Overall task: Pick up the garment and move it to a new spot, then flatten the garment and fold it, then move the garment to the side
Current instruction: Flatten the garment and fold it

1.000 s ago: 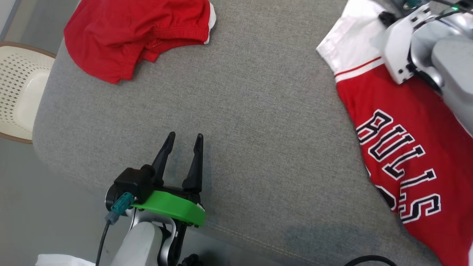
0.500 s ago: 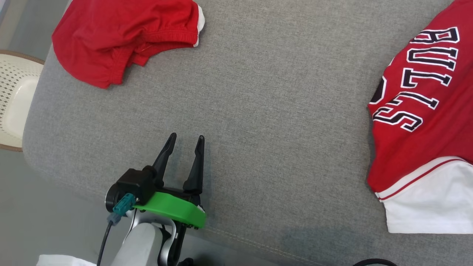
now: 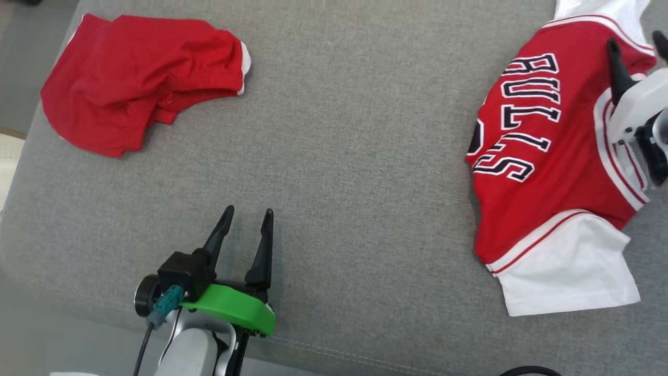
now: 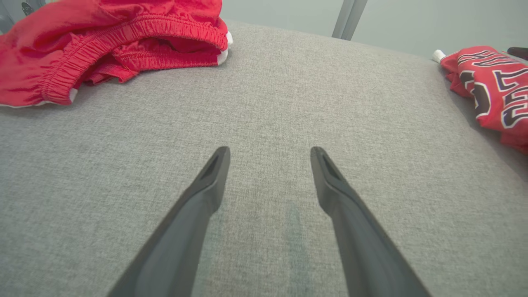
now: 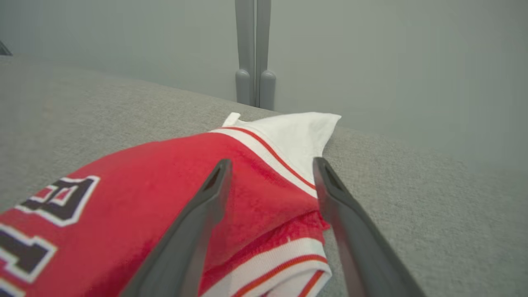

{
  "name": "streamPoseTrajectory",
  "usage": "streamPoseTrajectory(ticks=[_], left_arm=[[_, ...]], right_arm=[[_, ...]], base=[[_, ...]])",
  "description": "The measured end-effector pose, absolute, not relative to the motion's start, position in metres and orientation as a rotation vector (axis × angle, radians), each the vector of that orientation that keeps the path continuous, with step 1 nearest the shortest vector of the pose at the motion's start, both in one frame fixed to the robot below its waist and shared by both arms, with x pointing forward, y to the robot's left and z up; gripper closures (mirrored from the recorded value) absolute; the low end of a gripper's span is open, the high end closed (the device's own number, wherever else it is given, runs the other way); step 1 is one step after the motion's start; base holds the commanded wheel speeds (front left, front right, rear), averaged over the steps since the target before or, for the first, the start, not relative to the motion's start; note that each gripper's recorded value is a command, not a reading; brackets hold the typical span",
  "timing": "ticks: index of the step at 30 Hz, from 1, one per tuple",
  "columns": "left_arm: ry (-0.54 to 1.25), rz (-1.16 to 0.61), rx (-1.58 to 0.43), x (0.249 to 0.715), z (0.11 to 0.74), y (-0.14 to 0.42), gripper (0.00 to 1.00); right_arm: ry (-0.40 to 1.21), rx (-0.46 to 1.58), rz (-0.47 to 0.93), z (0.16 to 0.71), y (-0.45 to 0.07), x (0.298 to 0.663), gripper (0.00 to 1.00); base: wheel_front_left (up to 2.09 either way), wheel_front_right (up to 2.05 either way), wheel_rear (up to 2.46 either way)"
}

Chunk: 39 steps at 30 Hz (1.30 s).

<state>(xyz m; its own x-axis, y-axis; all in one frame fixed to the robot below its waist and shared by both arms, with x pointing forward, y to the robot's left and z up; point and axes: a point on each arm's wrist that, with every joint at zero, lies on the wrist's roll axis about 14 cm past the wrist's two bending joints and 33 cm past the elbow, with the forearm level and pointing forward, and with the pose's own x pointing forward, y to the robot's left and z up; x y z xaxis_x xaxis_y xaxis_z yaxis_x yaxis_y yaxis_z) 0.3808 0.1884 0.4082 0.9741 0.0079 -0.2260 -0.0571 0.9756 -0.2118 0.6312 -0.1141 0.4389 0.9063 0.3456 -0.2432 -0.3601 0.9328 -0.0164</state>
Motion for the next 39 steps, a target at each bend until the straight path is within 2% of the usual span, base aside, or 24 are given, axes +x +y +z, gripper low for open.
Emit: streamPoseTrajectory(ticks=[8, 13, 19, 27, 33, 39], left_arm=[[0.214, -0.009, -0.232, 0.370, 0.414, 0.176, 0.00], [0.191, -0.059, -0.238, 0.365, 0.422, 0.161, 0.00], [0.159, -0.122, -0.235, 0.367, 0.434, 0.143, 0.00], [0.164, -0.147, -0.228, 0.361, 0.433, 0.137, 0.00], [0.181, -0.122, -0.230, 0.354, 0.428, 0.143, 0.00], [0.188, -0.126, -0.227, 0.352, 0.425, 0.142, 0.00]], right_arm=[[0.208, 0.090, 0.362, 0.442, -0.122, 0.565, 0.00], [0.258, 0.153, 0.344, 0.422, -0.127, 0.503, 0.00], [0.294, 0.207, 0.294, 0.410, -0.133, 0.460, 0.00], [0.313, 0.259, 0.240, 0.403, -0.133, 0.444, 0.00], [0.343, 0.300, 0.274, 0.394, -0.110, 0.432, 0.00], [0.350, 0.303, 0.266, 0.392, -0.113, 0.428, 0.00]], base=[[0.00, 0.00, 0.00], [0.00, 0.00, 0.00], [0.00, 0.00, 0.00], [0.00, 0.00, 0.00], [0.00, 0.00, 0.00], [0.00, 0.00, 0.00]])
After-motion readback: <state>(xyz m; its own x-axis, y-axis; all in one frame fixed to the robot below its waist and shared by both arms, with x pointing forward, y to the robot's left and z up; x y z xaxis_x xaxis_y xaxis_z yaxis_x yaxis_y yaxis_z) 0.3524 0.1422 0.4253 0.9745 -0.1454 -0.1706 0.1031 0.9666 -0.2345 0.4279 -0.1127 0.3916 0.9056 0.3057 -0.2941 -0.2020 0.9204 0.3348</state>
